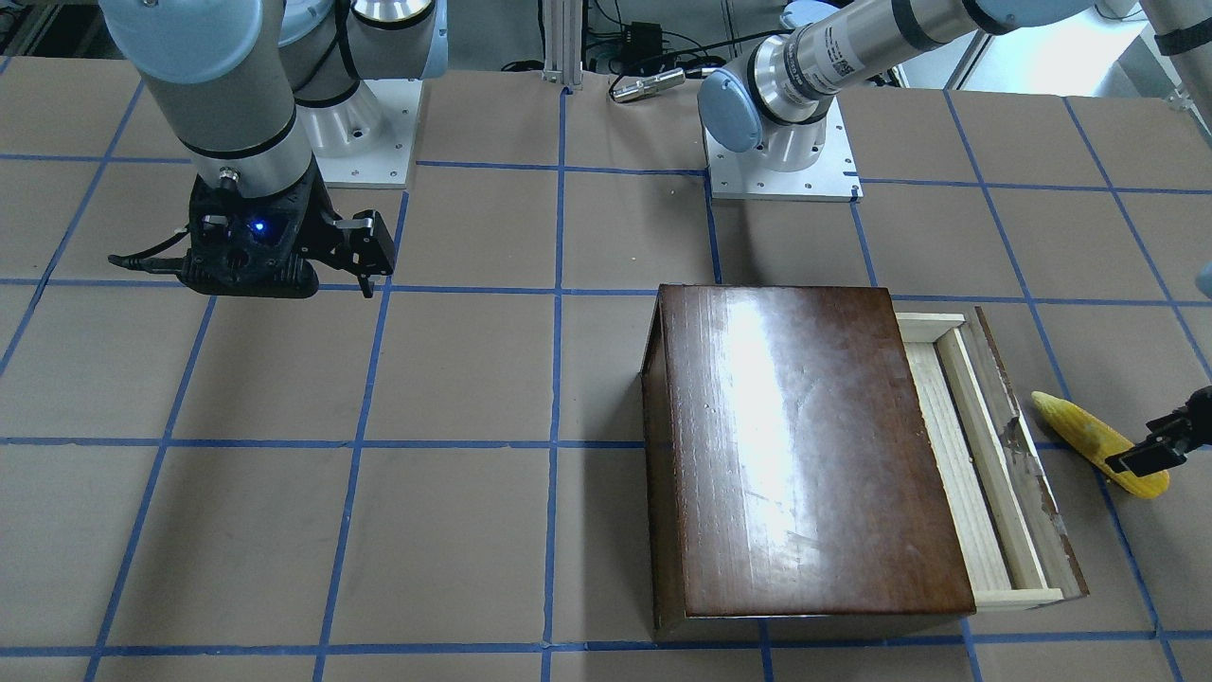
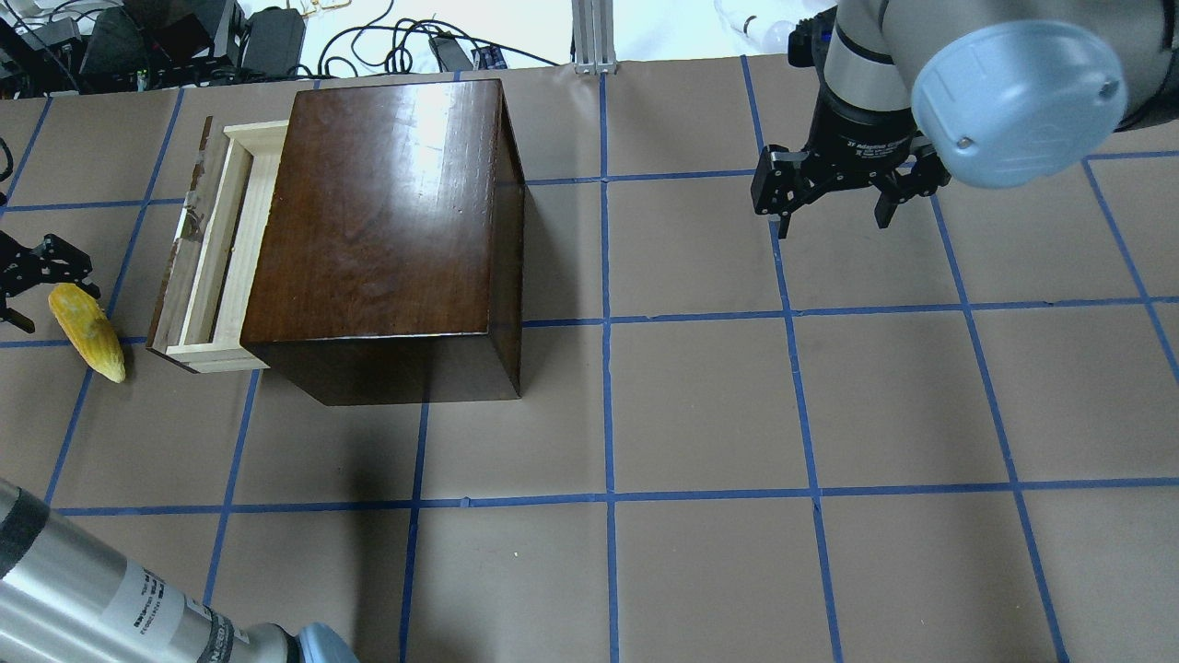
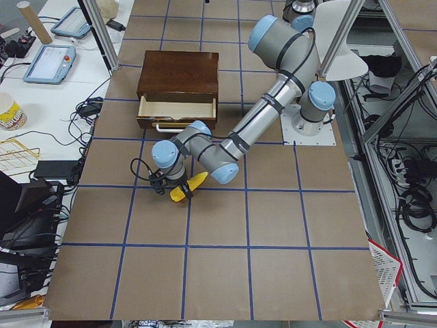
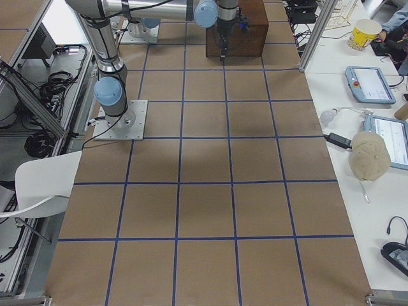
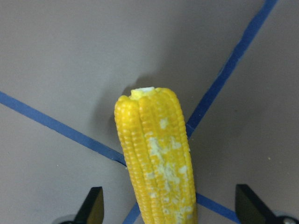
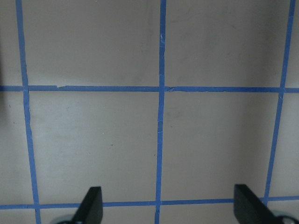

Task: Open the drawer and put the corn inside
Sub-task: 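Lower the left gripper and grasp the yellow corn cob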

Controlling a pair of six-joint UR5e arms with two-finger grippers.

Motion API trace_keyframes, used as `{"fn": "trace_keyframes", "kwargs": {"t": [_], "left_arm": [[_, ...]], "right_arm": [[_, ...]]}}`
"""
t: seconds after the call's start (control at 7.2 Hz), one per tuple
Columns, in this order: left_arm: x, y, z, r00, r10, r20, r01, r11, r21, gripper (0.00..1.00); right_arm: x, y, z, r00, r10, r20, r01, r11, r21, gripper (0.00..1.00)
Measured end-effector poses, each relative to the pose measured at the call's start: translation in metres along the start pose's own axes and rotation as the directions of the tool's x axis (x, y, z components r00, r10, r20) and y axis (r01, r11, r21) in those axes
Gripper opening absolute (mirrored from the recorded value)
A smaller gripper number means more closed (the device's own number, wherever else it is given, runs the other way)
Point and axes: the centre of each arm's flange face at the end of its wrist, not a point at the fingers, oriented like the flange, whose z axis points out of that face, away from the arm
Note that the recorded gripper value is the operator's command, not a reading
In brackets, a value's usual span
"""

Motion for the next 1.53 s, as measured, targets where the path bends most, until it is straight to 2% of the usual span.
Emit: {"fn": "trace_keyframes", "kwargs": {"t": [0.14,0.28,0.42,0.56,0.69,1.11,1.25,1.53], "left_arm": [[-0.001,-0.003,0.007,1.000,-0.003,0.004,0.003,1.000,0.001,0.98],[-0.001,-0.005,0.011,1.000,-0.004,0.004,0.004,1.000,0.000,0.83],[-0.001,-0.006,0.015,1.000,-0.004,0.004,0.004,1.000,0.000,0.57],[-0.001,-0.007,0.017,1.000,-0.006,0.003,0.006,1.000,0.000,0.25],[-0.001,-0.008,0.018,1.000,-0.006,0.003,0.006,1.000,0.000,0.15],[0.003,-0.006,0.002,1.000,0.018,0.006,-0.018,1.000,0.011,0.08],[0.010,-0.002,-0.013,0.999,0.034,0.006,-0.034,0.999,0.017,0.08],[0.037,0.006,-0.069,0.992,0.125,0.015,-0.126,0.991,0.045,0.08]], "right_arm": [[0.000,0.000,0.000,1.000,0.000,0.000,0.000,1.000,0.000,1.00],[0.000,0.000,0.000,1.000,0.000,0.000,0.000,1.000,0.000,1.00],[0.000,0.000,0.000,1.000,0.000,0.000,0.000,1.000,0.000,1.00],[0.000,0.000,0.000,1.000,0.000,0.000,0.000,1.000,0.000,1.00],[0.000,0.000,0.000,1.000,0.000,0.000,0.000,1.000,0.000,1.00],[0.000,0.000,0.000,1.000,0.000,0.000,0.000,1.000,0.000,1.00],[0.000,0.000,0.000,1.000,0.000,0.000,0.000,1.000,0.000,1.00],[0.000,0.000,0.000,1.000,0.000,0.000,0.000,1.000,0.000,1.00]]}}
